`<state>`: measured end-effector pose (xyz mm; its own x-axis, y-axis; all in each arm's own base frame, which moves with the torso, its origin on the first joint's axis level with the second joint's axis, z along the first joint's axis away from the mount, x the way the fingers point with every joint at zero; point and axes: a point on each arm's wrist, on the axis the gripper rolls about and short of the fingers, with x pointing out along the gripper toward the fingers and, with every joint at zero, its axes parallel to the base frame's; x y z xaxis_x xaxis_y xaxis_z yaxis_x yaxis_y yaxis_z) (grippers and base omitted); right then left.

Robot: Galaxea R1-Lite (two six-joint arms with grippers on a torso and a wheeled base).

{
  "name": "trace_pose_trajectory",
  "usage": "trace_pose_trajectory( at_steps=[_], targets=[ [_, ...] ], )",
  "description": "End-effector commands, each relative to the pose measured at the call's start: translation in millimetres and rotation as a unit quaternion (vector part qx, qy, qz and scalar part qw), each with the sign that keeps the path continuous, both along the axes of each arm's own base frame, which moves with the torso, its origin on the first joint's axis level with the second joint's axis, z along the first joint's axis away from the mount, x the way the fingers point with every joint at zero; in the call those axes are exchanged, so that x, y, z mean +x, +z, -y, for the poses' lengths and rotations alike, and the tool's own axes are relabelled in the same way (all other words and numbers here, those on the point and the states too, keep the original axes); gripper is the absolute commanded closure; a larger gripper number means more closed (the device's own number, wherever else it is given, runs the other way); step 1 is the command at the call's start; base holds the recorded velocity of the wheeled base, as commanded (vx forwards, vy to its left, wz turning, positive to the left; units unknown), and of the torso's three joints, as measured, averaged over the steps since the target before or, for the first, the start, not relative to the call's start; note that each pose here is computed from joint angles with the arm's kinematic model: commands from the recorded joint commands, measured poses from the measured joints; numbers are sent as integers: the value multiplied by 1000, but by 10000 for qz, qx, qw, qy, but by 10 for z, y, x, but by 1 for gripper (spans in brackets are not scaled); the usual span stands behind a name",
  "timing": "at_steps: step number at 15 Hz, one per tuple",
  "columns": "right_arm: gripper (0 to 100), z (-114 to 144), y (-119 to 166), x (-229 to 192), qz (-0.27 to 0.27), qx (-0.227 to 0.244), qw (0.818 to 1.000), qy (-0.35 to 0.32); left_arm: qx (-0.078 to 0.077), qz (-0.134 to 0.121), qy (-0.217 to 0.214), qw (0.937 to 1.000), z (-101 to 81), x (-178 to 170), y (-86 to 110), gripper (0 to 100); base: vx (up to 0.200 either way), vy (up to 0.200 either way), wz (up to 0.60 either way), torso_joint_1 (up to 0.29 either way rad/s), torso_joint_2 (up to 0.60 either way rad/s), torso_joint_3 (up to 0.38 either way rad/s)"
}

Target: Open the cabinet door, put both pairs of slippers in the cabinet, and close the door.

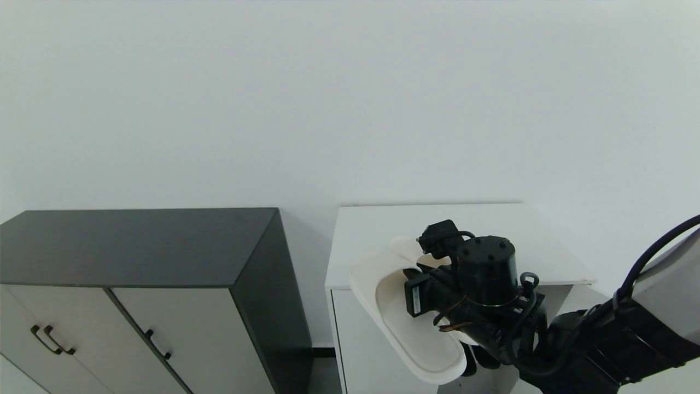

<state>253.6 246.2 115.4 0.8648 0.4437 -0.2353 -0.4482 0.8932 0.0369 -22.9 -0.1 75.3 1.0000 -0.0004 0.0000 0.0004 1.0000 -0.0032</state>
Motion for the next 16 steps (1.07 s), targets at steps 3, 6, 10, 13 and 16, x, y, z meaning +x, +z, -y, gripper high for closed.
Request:
trace_pose_trajectory(
  at_steps=[3,6,10,13,16],
  targets=[
    [100,-1,-15,0,-19,-17,10000,0,1,-8,2,10000,0,1,0,100,-133,0,0,0,3,2],
    [100,-3,-26,2,-30,-28,10000,0,-7,-8,2,10000,0,1,0,100,0,0,0,0,0,0],
    [100,-10,-40,2,-29,-30,10000,0,-7,-8,2,10000,0,1,0,100,0,0,0,0,0,0],
    [100,-18,-31,-5,14,1,10000,10,-15,-8,2,10000,0,1,0,100,0,0,0,0,0,0],
    [100,-13,-48,-17,-8,-21,10000,17,-15,-8,2,10000,0,1,0,100,0,0,0,0,0,0]
  ],
)
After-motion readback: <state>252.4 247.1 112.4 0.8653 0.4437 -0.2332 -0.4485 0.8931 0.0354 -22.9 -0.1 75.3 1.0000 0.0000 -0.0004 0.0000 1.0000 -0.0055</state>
